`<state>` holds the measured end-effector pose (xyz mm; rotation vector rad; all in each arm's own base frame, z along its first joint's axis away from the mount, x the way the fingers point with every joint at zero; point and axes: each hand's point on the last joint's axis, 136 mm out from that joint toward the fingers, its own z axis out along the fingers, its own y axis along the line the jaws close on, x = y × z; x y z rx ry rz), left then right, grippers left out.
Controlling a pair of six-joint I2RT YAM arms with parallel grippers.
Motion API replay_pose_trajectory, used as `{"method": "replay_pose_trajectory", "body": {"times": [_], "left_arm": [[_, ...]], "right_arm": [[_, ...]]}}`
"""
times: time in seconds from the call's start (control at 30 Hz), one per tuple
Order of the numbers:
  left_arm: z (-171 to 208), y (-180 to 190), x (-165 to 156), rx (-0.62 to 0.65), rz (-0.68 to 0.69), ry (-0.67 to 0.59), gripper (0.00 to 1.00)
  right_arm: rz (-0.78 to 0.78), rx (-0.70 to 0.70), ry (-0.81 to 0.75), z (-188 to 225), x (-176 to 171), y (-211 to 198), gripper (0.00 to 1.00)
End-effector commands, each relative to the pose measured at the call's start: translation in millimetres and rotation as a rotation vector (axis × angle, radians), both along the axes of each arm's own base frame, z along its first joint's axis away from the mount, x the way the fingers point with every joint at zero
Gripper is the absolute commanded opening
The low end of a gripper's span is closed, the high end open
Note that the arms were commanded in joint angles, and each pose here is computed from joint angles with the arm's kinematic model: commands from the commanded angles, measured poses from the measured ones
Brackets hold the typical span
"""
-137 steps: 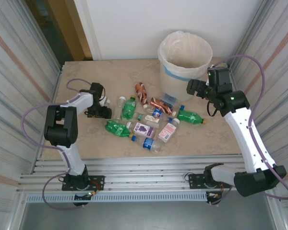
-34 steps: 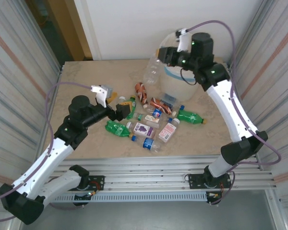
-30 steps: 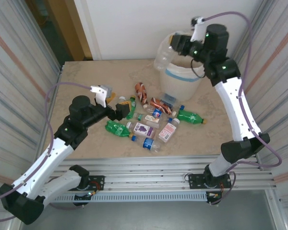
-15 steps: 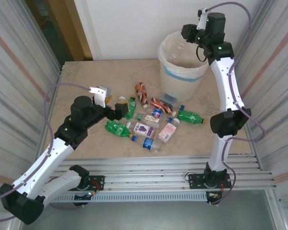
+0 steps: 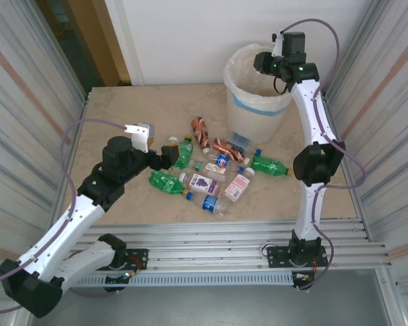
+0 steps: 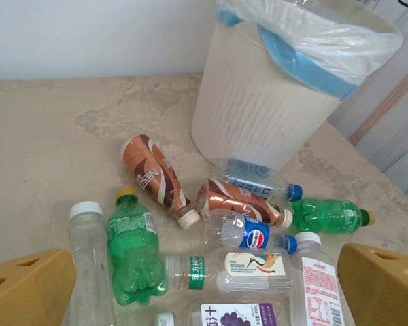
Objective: Put the plastic bottles in the bin
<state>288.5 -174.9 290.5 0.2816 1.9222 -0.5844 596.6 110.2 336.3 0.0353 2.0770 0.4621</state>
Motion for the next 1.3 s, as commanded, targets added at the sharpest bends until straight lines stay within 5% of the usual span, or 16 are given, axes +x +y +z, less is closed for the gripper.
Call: {"method": "replay_pose_trajectory", "body": {"times": [0.0,0.37,0.83,1.07,1.27], "left_arm": [[4.5,6.9,2.1,-0.003,0.05,0.009,0.99],[-18.3,22.2,6.6,0.048,0.131,0.116,0.99],[-97.8,31.0,31.2,0.25,0.185,0.452,0.92],[-137.4,35.1,48.9,0.306,0.189,0.575,0.84],[-158.6,33.1,60.7,0.336,0.16,0.633,0.79]], "right_arm": [[0.03,-0.029,0.017,-10.4,1.2,8.1,0.25],[0.024,-0.041,0.03,-15.3,0.8,7.3,0.66],[-0.046,-0.097,-0.052,64.1,-54.6,-12.8,0.86],[-0.167,-0.183,0.041,50.2,-105.6,-36.4,1.0],[-0.276,-0.189,0.097,25.6,-154.8,-57.6,0.98]]}}
